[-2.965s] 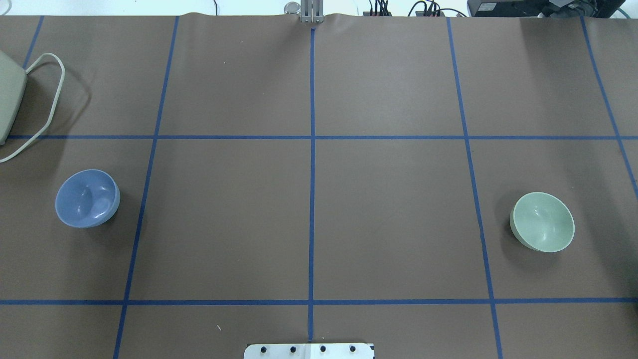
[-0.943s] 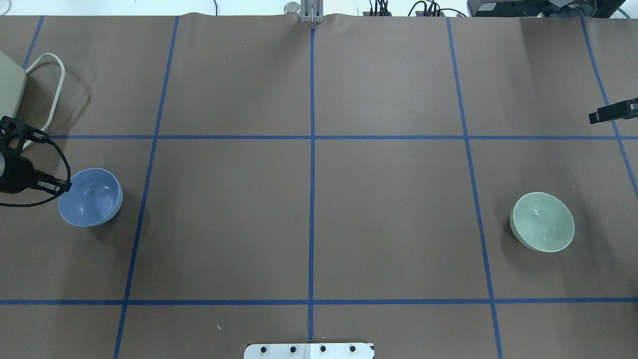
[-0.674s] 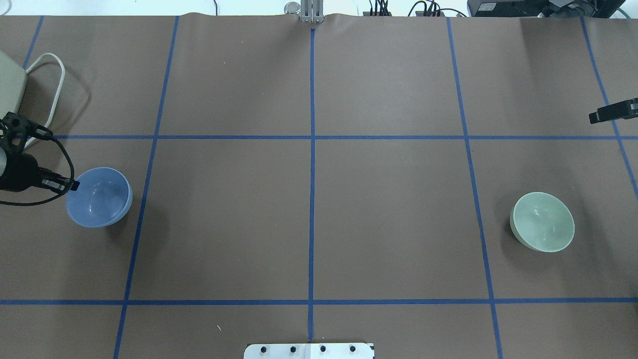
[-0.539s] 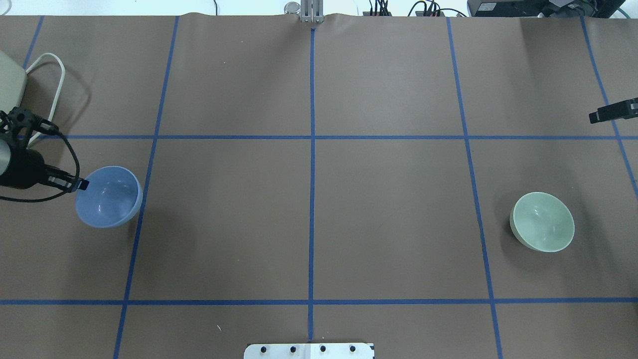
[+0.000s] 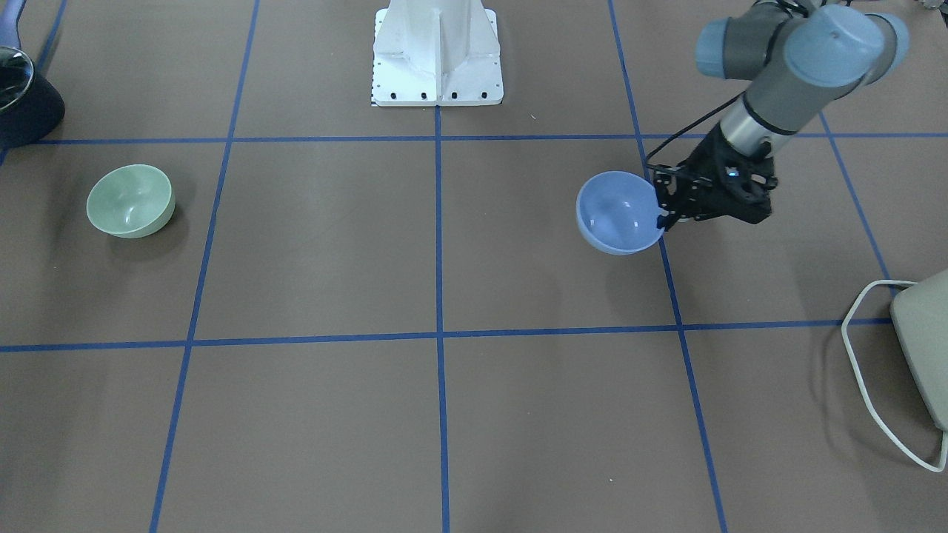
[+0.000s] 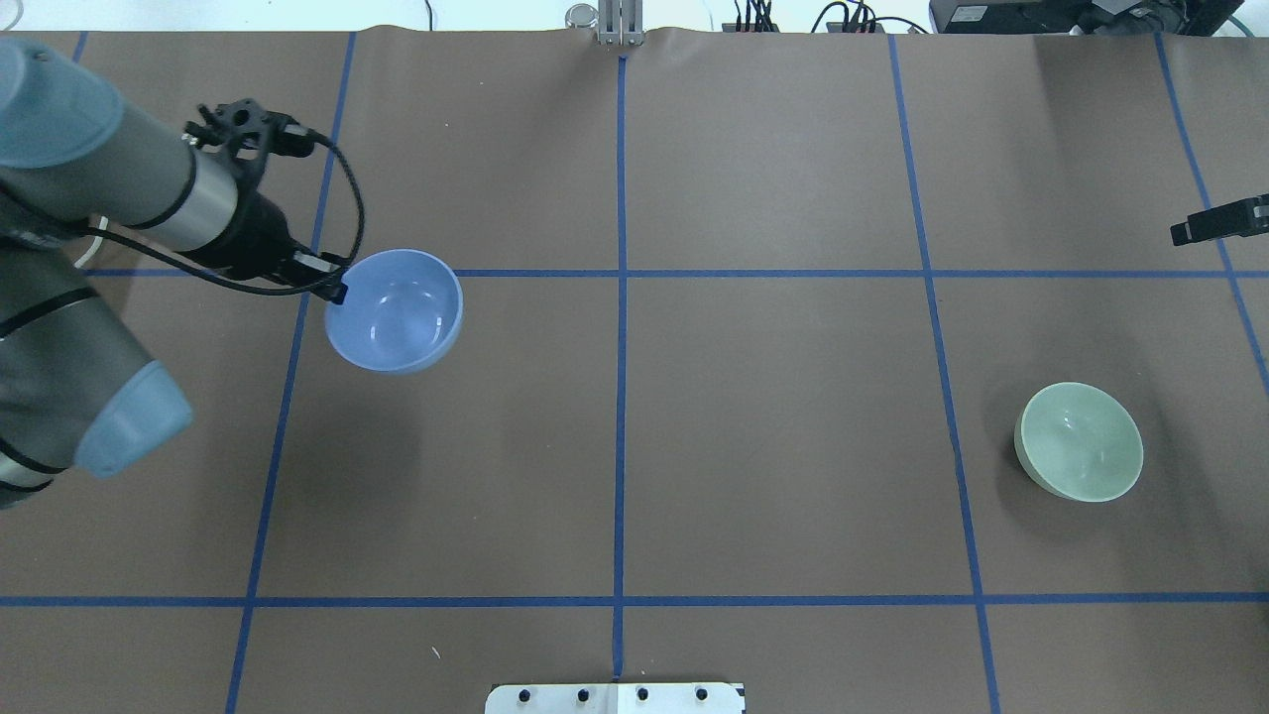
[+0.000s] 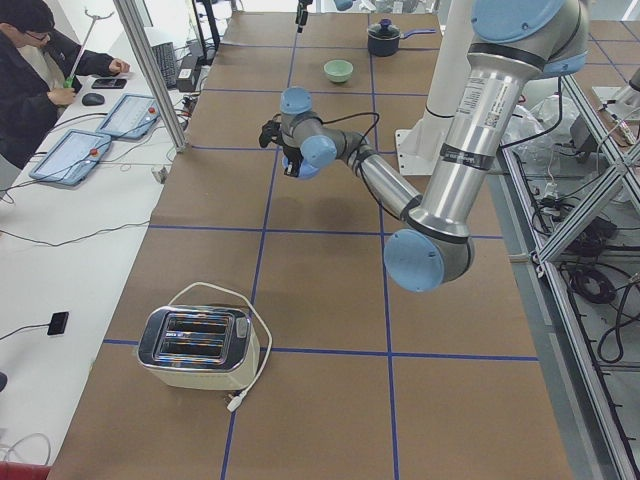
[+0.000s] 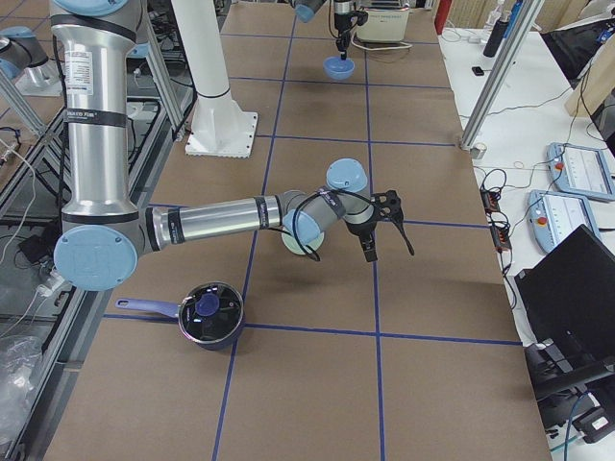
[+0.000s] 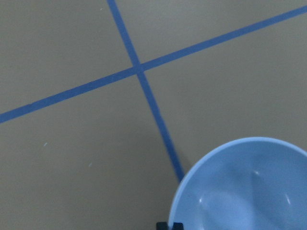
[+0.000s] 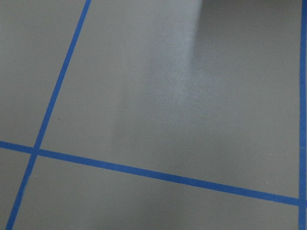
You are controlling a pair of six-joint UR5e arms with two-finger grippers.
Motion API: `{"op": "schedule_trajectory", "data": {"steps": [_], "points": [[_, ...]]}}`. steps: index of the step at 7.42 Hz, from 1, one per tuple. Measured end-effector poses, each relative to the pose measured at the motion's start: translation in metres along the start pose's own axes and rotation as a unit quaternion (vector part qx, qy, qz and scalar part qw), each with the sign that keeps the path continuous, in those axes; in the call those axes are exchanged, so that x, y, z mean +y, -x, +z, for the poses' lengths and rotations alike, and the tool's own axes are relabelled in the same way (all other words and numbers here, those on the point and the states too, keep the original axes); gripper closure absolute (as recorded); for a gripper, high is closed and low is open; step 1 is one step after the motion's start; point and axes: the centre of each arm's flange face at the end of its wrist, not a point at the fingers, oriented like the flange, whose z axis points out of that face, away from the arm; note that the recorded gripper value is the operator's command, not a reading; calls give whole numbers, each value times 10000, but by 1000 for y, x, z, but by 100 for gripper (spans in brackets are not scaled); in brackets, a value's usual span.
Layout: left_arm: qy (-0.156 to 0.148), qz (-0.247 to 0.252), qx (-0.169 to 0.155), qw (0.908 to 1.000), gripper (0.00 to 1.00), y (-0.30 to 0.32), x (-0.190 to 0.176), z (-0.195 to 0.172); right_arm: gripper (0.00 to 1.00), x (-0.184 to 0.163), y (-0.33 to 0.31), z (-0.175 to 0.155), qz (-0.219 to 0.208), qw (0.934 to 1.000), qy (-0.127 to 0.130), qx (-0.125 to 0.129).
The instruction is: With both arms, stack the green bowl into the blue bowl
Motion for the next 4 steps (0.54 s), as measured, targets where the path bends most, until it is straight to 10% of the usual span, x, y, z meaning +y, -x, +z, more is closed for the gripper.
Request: {"op": "schedule_trajectory", "data": {"steps": [4], "points": [[20,-486,-222,9986,100,-150,-22,80,0,-1,1,0,-5,10000,-7,-2]]}}
